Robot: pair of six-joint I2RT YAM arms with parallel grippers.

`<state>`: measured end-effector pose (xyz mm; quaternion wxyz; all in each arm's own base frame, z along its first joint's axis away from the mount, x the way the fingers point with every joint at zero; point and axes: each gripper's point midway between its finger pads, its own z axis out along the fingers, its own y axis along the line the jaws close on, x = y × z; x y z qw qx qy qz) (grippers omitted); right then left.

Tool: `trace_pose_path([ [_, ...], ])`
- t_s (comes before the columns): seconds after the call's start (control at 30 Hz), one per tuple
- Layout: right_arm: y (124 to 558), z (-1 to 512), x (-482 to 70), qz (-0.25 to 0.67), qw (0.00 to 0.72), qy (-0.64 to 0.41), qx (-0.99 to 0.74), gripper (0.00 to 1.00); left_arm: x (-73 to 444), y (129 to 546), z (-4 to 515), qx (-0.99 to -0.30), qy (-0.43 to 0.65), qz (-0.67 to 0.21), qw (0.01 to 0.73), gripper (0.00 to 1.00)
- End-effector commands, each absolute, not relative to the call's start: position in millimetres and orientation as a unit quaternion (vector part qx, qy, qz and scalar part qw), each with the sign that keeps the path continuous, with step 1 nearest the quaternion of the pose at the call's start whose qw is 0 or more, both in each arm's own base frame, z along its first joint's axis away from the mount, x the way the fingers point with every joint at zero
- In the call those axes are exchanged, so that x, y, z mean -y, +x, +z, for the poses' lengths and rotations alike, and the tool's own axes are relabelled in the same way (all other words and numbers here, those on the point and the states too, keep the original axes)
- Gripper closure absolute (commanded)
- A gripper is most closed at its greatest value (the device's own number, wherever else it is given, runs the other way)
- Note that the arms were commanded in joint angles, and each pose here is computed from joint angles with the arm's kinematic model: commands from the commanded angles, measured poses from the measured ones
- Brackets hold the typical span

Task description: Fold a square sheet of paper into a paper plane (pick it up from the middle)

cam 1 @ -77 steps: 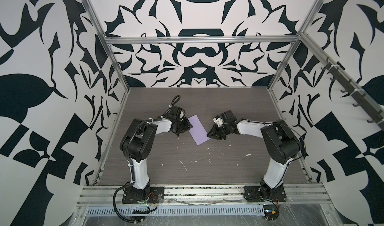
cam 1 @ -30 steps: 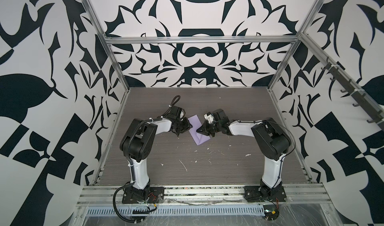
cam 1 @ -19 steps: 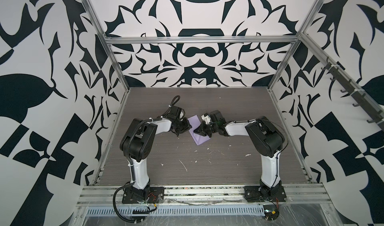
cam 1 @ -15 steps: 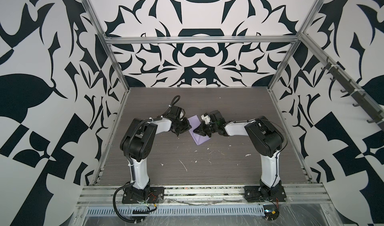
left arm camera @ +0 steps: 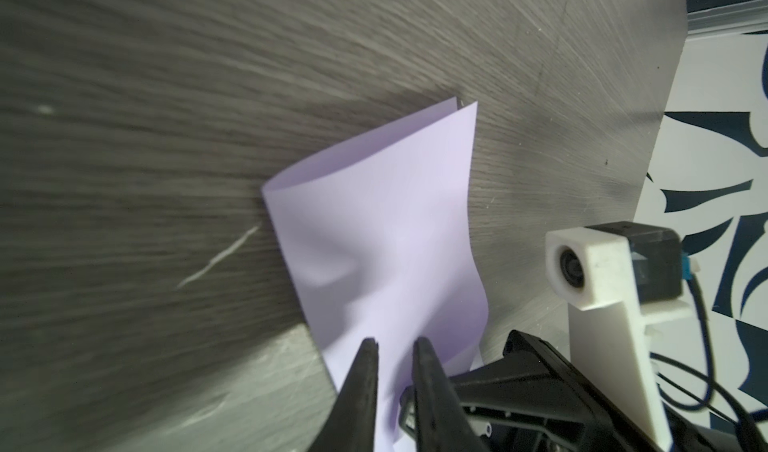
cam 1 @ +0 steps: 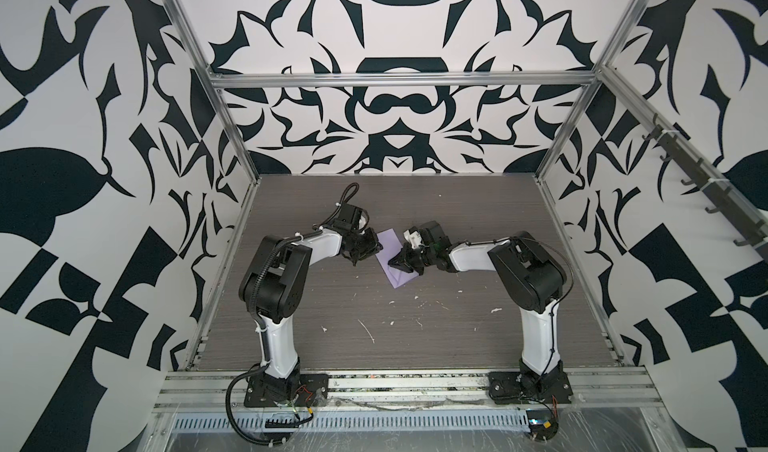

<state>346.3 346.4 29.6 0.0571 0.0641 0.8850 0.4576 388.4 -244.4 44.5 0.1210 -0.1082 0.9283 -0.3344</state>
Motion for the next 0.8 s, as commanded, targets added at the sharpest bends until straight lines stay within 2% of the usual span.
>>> trace_pose_path([
  [0.0,353,45,-356,0.471,0.076,0.045,-0.878,1.00,240,388,29,-0.936,-0.111,-0.316,0.104,0.82],
  [0.77,359,45,-367,0.481,0.083,0.041,-0.872,1.00,235,378,9,-0.944,-0.116,-0.299,0.078,0.87],
])
